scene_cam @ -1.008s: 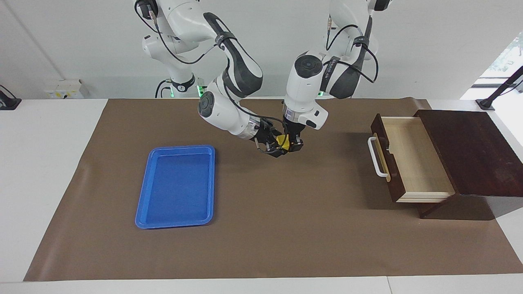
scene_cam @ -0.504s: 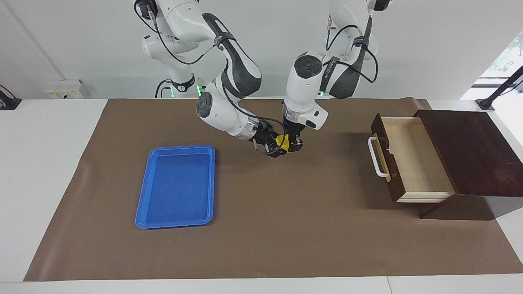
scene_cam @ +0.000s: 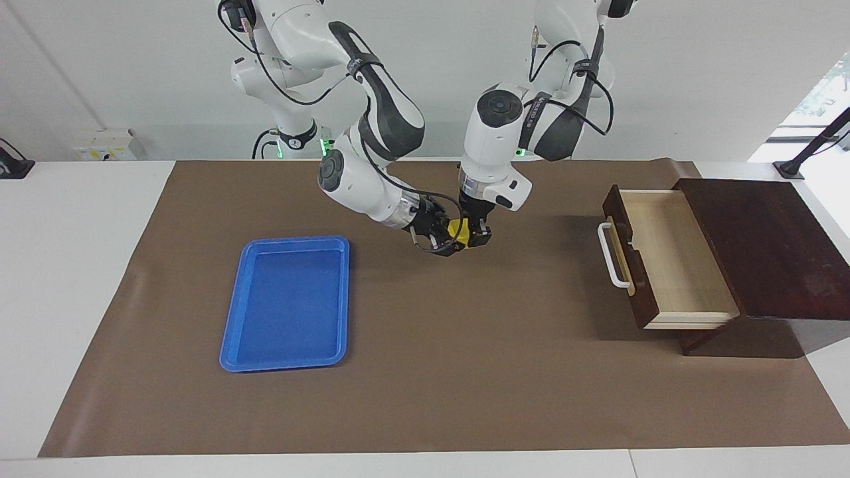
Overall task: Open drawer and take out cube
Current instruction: 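Close the right gripper on the cube and open the left gripper, then carry the cube to the tray with the right gripper while the left gripper withdraws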
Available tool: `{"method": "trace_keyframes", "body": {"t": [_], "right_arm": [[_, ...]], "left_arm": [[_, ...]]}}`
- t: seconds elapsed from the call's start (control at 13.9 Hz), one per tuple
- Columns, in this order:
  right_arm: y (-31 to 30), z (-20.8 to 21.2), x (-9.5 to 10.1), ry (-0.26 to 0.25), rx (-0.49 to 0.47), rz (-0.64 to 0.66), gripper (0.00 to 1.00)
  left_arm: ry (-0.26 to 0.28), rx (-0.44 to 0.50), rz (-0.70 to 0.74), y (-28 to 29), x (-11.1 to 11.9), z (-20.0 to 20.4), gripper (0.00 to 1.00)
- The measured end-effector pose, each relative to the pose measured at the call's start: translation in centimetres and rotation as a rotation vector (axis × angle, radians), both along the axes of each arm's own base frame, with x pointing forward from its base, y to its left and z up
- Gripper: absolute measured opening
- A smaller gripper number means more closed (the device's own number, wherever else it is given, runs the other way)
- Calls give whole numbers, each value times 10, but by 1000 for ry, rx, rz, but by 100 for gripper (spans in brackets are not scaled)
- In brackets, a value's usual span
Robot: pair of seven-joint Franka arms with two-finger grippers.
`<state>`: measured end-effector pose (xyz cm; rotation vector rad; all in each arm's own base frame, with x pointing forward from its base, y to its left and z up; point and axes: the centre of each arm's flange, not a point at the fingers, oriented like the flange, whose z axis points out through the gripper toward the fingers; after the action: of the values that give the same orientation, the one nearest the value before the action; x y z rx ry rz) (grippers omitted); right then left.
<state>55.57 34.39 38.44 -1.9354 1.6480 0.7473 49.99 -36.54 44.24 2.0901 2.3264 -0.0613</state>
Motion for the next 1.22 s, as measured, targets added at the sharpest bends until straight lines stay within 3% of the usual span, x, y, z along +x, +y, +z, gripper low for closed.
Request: {"method": "trace_keyframes", "body": {"t": [0.29,0.5,0.79,1.01,1.22], "right_arm": [[0,0,0,-8,1,6,56],[-1,1,1,-9,1,4,56],[-8,8,9,-23,8,-11,56],[-45,17,33,-29,18,-68,56],[-107,24,63,-15,31,-116,56]], "left_arm": [[-28,20,-2,14,12,15,99],[-46,34,50,56,37,31,100],[-39,83,104,151,77,22,100],[-47,110,157,225,97,7,100],[-60,126,124,268,96,-14,100]]}}
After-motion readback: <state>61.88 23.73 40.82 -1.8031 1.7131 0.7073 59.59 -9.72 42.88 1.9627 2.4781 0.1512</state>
